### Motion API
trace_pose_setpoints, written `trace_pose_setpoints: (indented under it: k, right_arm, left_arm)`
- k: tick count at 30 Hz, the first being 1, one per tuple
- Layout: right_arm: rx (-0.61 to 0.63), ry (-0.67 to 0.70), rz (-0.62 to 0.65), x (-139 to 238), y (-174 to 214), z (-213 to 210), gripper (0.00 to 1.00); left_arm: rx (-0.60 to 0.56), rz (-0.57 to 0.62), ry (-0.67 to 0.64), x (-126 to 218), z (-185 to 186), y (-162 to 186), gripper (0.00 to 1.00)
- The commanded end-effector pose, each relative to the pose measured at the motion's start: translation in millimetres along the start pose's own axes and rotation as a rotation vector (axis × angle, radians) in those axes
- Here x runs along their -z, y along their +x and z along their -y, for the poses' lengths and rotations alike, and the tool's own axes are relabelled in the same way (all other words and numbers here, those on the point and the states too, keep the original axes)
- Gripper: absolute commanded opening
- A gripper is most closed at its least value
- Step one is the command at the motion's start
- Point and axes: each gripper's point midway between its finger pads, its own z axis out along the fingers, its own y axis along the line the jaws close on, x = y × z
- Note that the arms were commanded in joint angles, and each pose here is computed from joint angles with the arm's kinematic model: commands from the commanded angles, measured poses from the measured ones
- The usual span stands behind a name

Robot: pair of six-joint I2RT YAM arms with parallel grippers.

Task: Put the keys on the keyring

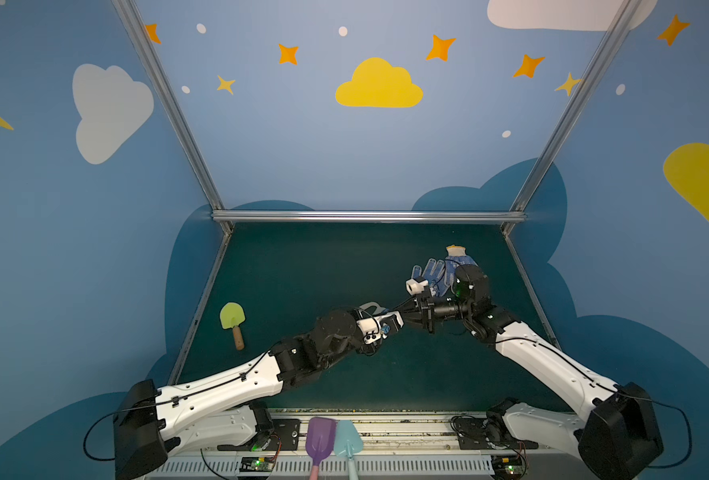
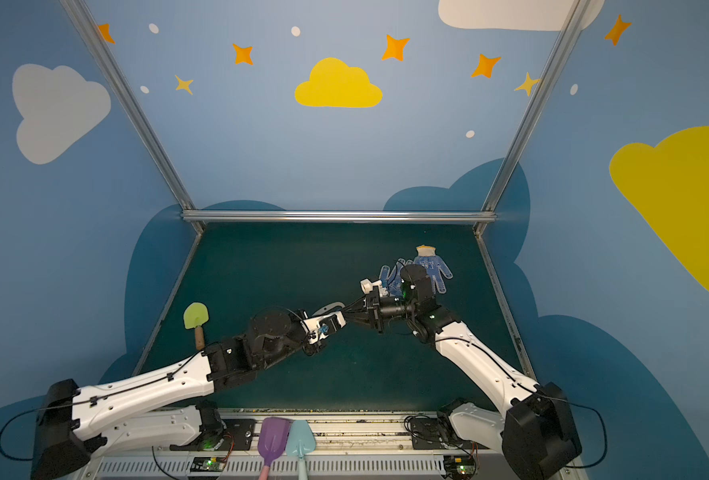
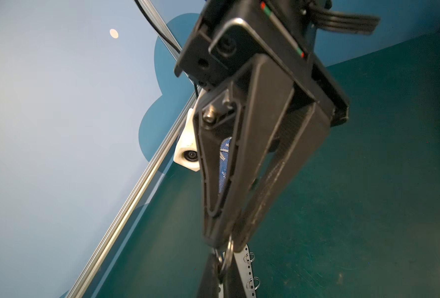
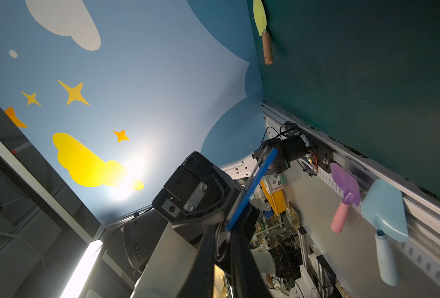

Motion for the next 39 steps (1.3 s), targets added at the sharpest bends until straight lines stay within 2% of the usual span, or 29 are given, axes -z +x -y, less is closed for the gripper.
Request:
trace_pose_setpoints:
  k: [1,5,9,14,16,18,22,24,32,39]
  right_arm:
    - [0.133,-0.046,0.024,12.5,4.6,-30.1,0.31]
    - [0.218,-0.02,0.081,31.1,3.8,-35.9,0.38]
    - [0.37,0.023,0.182,53.1,0.2,-38.6,0.39]
    - [0.756,0.185,0.271,66.2,2.1,-33.4,0.3]
    - [0.93,0.179,0.304,66.7,5.4,-37.1,0.27]
    - [1.128,0.163,0.362,67.9,10.3,-38.4,0.28]
    - [1.407,0.053,0.416,69.4,34.7,-51.9,0.31]
    - [1.469,0.02,0.418,66.8,43.7,-56.1,0.31]
    - [1.666,0.0,0.278,36.9,69.6,-56.8,0.34]
    - [1.756,-0.047,0.258,28.9,78.8,-66.2,0.32]
  left_arm:
    - [0.037,0.029,0.007,5.3,-3.0,-11.6,0.04]
    - [0.073,0.019,-0.004,8.3,-6.1,-10.3,0.04]
    - [0.127,0.036,0.002,15.7,-9.6,-16.2,0.04]
    - [0.229,0.067,0.094,30.3,-8.2,-28.0,0.04]
    - [0.283,0.095,0.133,38.0,-8.8,-34.4,0.04]
    - [0.339,0.133,0.18,46.9,-7.8,-42.3,0.04]
    - [0.416,0.184,0.24,59.9,-6.3,-54.4,0.04]
    - [0.439,0.206,0.282,65.8,-3.1,-61.9,0.04]
    - [0.453,0.222,0.353,67.7,4.4,-71.0,0.04]
    - [0.461,0.243,0.412,73.2,9.0,-79.3,0.04]
